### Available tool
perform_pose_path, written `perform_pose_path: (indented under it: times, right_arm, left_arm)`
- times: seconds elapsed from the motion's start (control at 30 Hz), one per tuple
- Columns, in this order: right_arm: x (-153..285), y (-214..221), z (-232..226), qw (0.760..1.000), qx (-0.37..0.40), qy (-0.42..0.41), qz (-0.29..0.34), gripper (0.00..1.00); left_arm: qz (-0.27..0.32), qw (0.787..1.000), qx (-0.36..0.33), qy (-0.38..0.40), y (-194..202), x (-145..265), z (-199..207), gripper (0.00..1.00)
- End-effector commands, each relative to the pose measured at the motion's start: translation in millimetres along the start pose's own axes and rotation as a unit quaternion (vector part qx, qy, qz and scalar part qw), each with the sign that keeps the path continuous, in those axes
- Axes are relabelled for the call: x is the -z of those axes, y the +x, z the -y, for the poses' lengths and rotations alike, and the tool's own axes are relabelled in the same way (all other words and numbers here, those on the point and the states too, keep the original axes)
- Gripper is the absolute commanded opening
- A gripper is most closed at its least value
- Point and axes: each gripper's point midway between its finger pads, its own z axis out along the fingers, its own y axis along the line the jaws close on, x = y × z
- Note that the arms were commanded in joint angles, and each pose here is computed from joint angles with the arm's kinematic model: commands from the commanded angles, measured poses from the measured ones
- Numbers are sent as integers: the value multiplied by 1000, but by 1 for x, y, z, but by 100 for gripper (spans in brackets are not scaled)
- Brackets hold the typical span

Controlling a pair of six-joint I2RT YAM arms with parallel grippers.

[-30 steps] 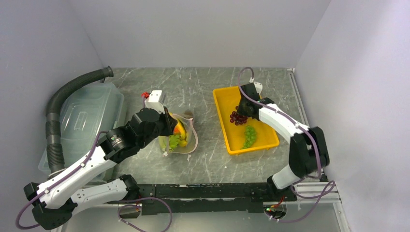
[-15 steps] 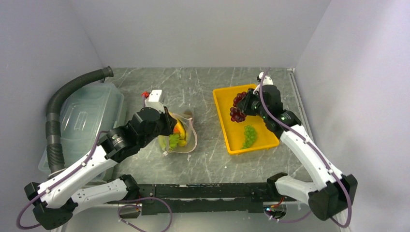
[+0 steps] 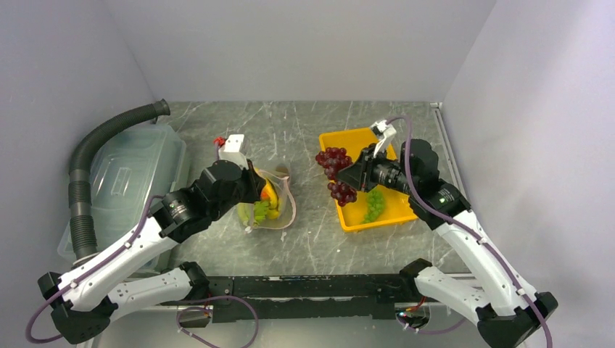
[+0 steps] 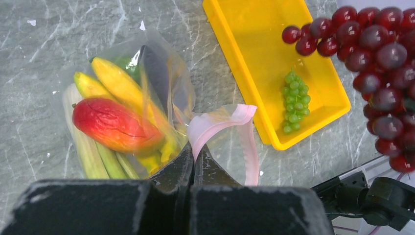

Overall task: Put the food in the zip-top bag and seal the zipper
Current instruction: Place the fake fruit in the zipper food storage bag.

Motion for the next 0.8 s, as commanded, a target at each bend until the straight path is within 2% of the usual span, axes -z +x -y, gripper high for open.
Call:
perform_pose_path:
  times: [0.0, 0.43, 0.77]
  right_arm:
    - [19, -18, -55, 992, 77, -99, 19, 0]
    - [45, 1, -126, 960, 147, -236, -13, 0]
    - [15, 22, -148, 955, 160, -246, -55, 0]
  left_arm:
    - [19, 1000, 11, 11, -15, 3, 8, 0]
    - [16, 1000, 17, 15, -14, 0, 11, 0]
    - [15, 1000, 18, 19, -15, -1, 14, 0]
